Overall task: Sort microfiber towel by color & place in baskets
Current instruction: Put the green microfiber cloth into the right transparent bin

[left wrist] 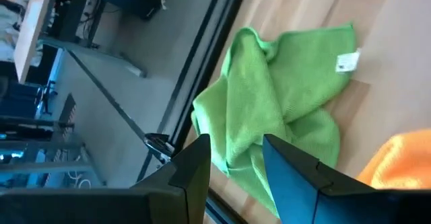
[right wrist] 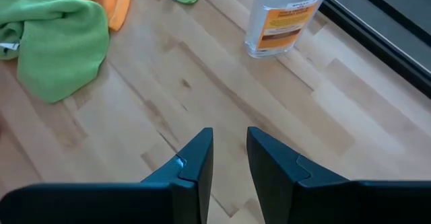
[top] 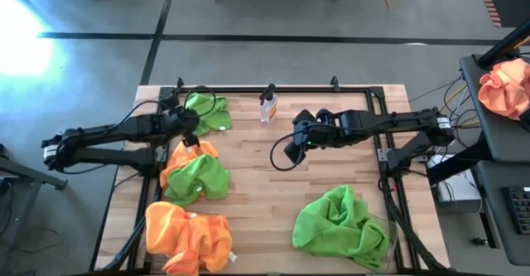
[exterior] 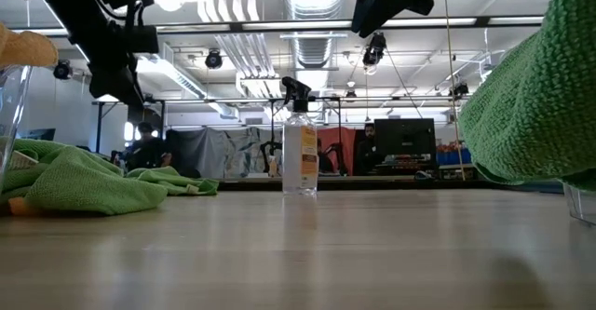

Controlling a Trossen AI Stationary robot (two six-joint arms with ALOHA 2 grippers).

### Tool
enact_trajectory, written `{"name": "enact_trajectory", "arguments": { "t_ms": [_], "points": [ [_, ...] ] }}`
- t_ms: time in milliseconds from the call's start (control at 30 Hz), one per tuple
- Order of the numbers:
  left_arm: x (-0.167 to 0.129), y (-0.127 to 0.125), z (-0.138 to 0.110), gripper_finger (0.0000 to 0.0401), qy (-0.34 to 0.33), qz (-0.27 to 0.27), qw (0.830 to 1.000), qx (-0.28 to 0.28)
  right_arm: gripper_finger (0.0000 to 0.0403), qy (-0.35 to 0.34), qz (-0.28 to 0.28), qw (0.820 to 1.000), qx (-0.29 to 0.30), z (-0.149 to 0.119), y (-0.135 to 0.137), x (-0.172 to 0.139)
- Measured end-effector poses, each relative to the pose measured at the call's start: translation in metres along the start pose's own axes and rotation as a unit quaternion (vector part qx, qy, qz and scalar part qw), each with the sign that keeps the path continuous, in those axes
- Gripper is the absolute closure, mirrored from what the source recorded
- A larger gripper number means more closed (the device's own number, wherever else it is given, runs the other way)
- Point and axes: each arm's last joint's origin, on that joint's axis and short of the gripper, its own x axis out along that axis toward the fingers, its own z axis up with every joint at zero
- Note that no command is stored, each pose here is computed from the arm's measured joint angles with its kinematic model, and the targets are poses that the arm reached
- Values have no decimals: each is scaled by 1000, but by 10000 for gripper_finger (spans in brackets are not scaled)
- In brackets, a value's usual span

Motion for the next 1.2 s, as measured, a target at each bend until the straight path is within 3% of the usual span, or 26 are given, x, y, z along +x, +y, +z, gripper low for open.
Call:
{"name": "enact_trajectory", "arguments": {
  "t_ms": [67,233,367,567,1000,1100,1200],
  "points": [
    [5,2,1,280,-7,-6,1000,-7,316,0,0,1000,-3,0,0,0],
    [29,5,1,280,-43,-91,994,-36,316,0,0,1000,-4,0,0,0],
    [53,10,-7,280,-19,-130,990,-58,316,0,0,1000,-3,0,0,0],
    [81,21,-13,280,-1,-230,967,-105,316,0,0,1000,-2,0,0,0],
    [113,32,15,280,45,-242,960,-132,316,-1,0,1000,-2,0,0,0],
    [126,31,17,280,85,-216,963,-138,316,-1,0,1000,-2,0,0,0],
    [139,26,15,280,148,-186,954,-184,316,0,0,1000,-20,0,0,0]
  ]
}}
